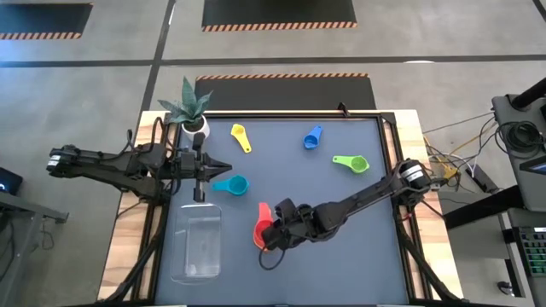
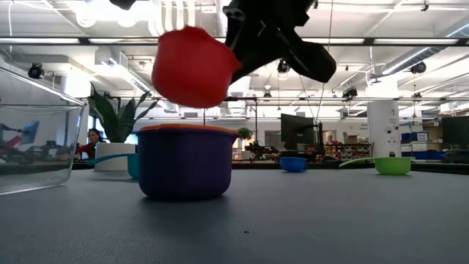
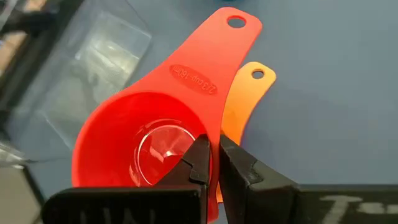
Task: Nest measuring cups in basket
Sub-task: Stack the red measuring cup on top of the orange cup
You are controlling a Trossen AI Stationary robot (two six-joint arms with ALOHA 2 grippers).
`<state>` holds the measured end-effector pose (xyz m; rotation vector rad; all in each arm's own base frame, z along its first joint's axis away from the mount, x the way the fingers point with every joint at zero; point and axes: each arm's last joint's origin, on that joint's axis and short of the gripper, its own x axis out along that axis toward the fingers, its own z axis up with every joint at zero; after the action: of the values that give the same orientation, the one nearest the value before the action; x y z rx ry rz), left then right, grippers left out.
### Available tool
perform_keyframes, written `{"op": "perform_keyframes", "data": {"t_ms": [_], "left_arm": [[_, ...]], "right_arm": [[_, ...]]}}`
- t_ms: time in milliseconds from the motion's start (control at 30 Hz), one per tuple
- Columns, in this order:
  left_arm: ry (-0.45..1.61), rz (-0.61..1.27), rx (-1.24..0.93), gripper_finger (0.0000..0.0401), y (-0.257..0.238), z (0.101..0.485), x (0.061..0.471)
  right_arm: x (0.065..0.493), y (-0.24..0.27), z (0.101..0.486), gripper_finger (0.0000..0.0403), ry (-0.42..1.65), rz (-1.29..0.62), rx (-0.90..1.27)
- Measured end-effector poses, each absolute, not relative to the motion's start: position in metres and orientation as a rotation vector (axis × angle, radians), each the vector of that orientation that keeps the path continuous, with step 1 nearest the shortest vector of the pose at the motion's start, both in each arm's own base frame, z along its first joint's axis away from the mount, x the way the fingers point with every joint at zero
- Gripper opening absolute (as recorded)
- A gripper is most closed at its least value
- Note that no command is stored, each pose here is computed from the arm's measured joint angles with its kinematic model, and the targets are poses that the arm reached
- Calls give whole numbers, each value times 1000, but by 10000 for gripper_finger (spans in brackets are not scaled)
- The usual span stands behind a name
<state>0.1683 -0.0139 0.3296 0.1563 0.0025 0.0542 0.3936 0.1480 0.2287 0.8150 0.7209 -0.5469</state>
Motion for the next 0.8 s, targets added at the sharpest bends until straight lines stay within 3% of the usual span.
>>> {"op": "perform_keyframes", "data": {"t_ms": [800], "left_arm": [[2,54,156,0,-14,330,168]], "right_arm": [[401,152,235,9,628,-472,777]]}}
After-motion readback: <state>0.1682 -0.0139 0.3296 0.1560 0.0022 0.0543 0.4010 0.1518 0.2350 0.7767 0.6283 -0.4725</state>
